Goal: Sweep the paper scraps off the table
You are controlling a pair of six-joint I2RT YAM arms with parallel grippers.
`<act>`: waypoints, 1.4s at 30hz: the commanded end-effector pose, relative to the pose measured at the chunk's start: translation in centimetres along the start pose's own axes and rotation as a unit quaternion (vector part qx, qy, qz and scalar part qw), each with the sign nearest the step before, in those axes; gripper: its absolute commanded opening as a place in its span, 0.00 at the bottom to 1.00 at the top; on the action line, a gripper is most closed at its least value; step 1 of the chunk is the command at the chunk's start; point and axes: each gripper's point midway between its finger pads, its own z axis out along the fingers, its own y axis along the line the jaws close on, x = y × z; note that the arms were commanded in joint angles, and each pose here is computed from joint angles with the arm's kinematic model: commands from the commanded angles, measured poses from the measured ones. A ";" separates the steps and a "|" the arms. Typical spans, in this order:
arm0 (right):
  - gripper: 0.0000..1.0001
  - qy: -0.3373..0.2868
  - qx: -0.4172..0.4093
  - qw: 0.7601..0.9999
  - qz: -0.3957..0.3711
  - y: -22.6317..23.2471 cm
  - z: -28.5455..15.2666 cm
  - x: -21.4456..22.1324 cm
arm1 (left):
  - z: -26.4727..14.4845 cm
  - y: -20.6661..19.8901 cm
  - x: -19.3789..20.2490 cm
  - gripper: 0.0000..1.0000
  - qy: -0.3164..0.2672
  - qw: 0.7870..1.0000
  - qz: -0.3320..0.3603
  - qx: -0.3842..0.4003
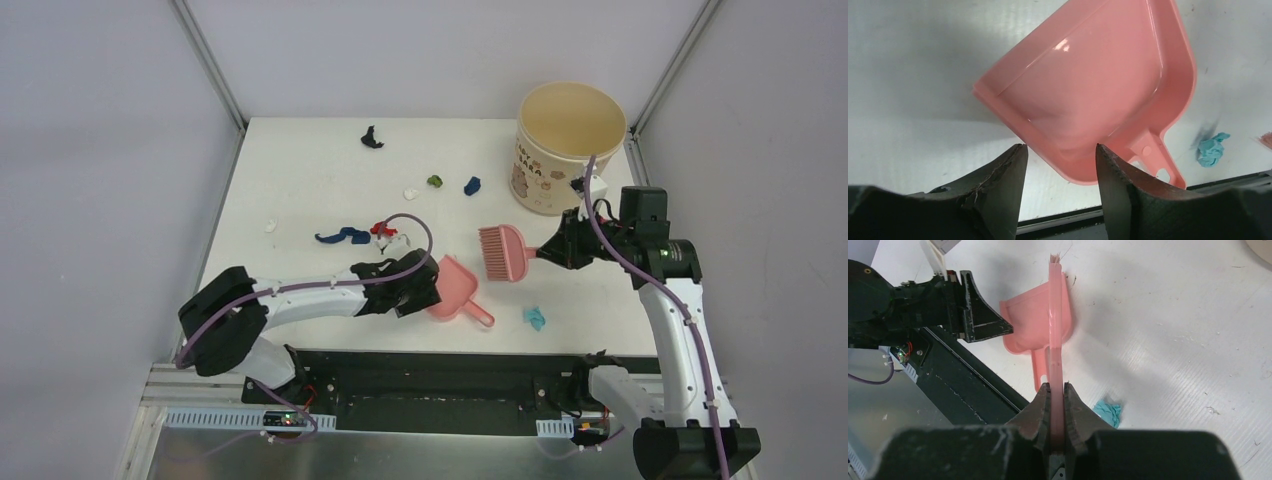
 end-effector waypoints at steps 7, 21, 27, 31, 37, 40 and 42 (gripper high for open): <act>0.00 -0.040 -0.005 0.999 -0.020 0.8 -1.1 -1.1 | 1.4 -2.5 2.1 0.49 0.062 0.998 0.033 0.010; 0.00 -0.051 0.002 0.999 -0.018 0.8 -1.7 -1.6 | 2.2 -4.8 -1.9 0.08 0.057 0.973 0.224 0.015; 0.00 -0.053 0.034 0.998 -0.026 0.3 -2.8 -2.1 | 2.4 -6.8 -3.1 0.00 0.075 0.930 0.358 0.029; 0.00 -0.036 0.080 0.996 -0.032 -1.0 -3.5 -1.7 | 1.5 -8.9 -3.6 0.00 0.111 0.877 0.459 0.090; 0.00 -0.017 0.131 0.991 -0.028 -2.7 -4.2 -1.2 | -0.4 -9.4 -6.8 0.19 0.102 0.878 0.459 0.085; 0.00 -0.016 0.139 0.990 -0.029 -2.6 -4.8 -1.0 | -2.0 -7.5 -7.4 0.45 0.089 0.926 0.368 0.008; 0.00 -0.014 0.147 0.989 -0.033 -2.7 -5.0 -0.8 | -1.7 -6.9 -5.4 0.51 0.095 0.950 0.297 0.016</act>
